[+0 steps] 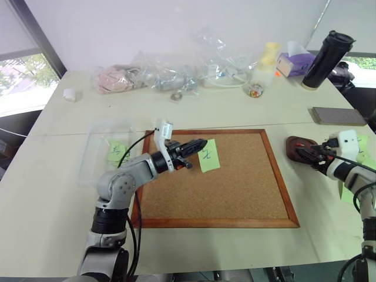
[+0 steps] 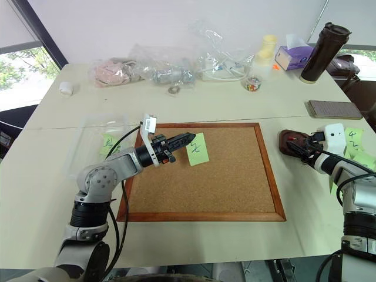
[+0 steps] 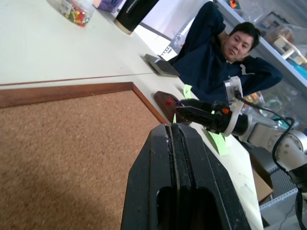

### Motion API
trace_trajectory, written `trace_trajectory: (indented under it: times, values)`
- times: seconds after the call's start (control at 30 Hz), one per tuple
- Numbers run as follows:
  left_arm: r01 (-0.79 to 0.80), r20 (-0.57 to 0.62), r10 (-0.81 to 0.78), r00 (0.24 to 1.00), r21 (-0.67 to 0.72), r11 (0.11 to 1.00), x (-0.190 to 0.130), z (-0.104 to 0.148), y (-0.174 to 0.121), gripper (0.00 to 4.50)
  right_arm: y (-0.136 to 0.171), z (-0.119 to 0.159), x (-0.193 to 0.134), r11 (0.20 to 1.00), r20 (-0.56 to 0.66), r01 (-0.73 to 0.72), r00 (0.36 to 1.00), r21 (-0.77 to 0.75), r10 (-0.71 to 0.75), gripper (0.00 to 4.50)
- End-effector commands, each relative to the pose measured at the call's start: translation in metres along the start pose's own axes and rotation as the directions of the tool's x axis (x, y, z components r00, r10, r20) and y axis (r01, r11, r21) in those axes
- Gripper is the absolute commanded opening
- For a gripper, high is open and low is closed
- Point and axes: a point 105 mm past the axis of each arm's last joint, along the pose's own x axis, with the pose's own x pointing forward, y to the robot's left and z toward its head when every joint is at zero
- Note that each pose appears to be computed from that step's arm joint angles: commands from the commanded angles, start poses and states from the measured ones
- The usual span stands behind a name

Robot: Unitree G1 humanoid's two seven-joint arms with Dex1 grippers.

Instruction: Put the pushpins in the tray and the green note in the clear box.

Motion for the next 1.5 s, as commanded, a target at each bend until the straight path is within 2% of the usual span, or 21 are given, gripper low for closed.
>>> trace_trajectory:
  times: [0.03,0.37,0.7,1.1,1.37,1.5]
  values:
    - [0.028,0.035,-0.029,0.999,0.044,0.999,0.000,0.010,-0.009,0.00,-0.003,0.024,-0.008,1.000,0.076,0.011,0.997,-0.025,-0.009,4.43]
    - [0.025,0.036,-0.027,0.999,0.052,0.998,0.001,0.011,-0.008,0.00,0.006,0.029,-0.006,0.999,0.099,-0.029,0.995,0.018,0.027,4.43]
    - [0.024,0.040,-0.027,0.999,0.058,0.998,0.001,0.012,-0.008,0.00,-0.008,0.043,-0.008,0.992,0.157,0.012,0.987,0.129,-0.032,4.43]
    - [0.028,0.041,-0.030,0.999,0.055,0.998,0.001,0.012,-0.010,0.00,-0.013,0.008,0.000,0.998,0.048,0.060,0.997,0.009,-0.060,4.43]
    - [0.023,0.043,-0.026,0.999,0.059,0.998,0.000,0.013,-0.010,0.00,-0.012,0.017,-0.001,0.999,0.074,0.051,0.996,-0.019,-0.049,4.43]
    - [0.026,0.043,-0.029,0.999,0.057,0.998,0.002,0.012,-0.010,0.00,-0.011,0.003,0.001,0.995,0.024,0.046,0.999,-0.084,-0.044,4.43]
